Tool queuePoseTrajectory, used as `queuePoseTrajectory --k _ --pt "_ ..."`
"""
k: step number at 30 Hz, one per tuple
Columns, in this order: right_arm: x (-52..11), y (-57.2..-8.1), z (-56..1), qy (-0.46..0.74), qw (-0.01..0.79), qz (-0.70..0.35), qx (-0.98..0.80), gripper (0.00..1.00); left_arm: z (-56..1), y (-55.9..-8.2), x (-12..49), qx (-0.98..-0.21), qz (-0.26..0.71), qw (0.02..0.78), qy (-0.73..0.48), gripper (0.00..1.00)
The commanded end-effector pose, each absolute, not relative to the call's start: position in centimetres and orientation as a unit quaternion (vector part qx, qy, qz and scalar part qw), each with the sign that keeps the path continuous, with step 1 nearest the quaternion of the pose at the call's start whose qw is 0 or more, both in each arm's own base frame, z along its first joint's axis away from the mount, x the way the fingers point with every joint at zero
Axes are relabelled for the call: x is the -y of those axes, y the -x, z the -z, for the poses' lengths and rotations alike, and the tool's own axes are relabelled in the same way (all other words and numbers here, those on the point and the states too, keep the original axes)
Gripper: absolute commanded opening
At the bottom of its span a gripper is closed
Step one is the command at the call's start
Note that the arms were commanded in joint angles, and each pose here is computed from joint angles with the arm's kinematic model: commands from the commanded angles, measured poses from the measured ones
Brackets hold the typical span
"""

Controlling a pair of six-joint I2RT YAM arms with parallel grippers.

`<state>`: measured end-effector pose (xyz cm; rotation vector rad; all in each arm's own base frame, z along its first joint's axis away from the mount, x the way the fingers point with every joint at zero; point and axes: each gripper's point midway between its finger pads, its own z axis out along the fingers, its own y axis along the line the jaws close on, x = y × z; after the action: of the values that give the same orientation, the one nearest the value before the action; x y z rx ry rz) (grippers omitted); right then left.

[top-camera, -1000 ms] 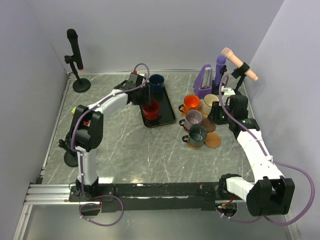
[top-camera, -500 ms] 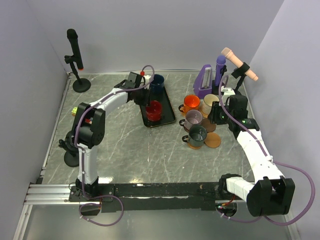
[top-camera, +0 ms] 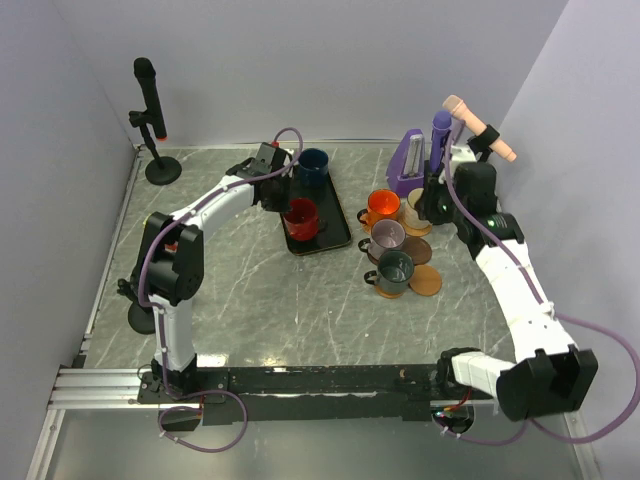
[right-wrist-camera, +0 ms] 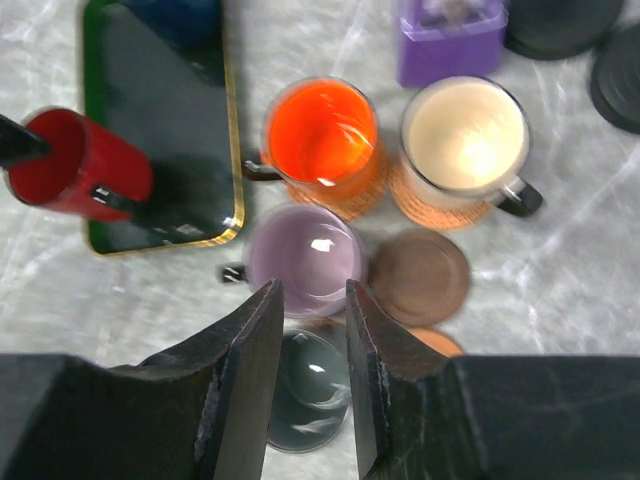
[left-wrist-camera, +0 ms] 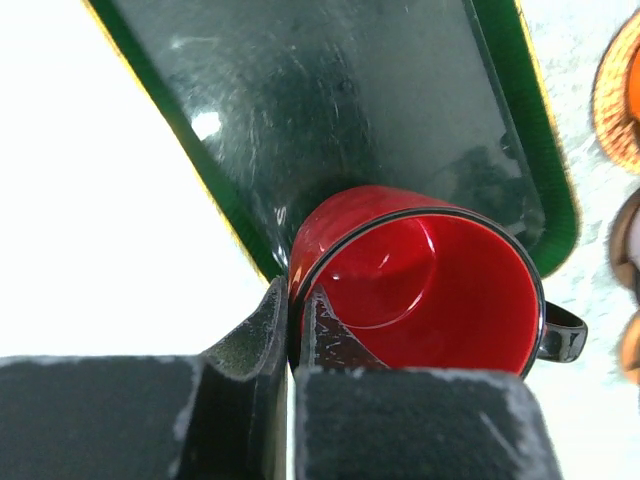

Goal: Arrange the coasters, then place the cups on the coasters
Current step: Pick up the cup from the tray.

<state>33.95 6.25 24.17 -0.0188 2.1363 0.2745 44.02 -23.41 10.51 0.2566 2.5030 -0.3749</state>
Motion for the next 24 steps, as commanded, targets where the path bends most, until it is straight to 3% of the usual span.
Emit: queuePoseTrajectory --k 1,14,24 --pt "-8.9 -35.2 -27.1 -0.004 0.465 -0.11 -0.878 0.38 -19.4 -44.3 24.1 -0.918 0.145 0.368 -0.024 0.01" --pt "-20.8 -36.8 -25.6 0.072 0.359 -0.182 -0.913 0.38 -23.2 -41.9 27.0 -0.912 0.162 0.377 -0.031 0.01" --pt "-25.4 -37.3 -22.6 0.124 0.316 -0.181 -0.923 0.39 -23.4 -40.3 28.5 -0.911 0.185 0.366 -0.034 0.01"
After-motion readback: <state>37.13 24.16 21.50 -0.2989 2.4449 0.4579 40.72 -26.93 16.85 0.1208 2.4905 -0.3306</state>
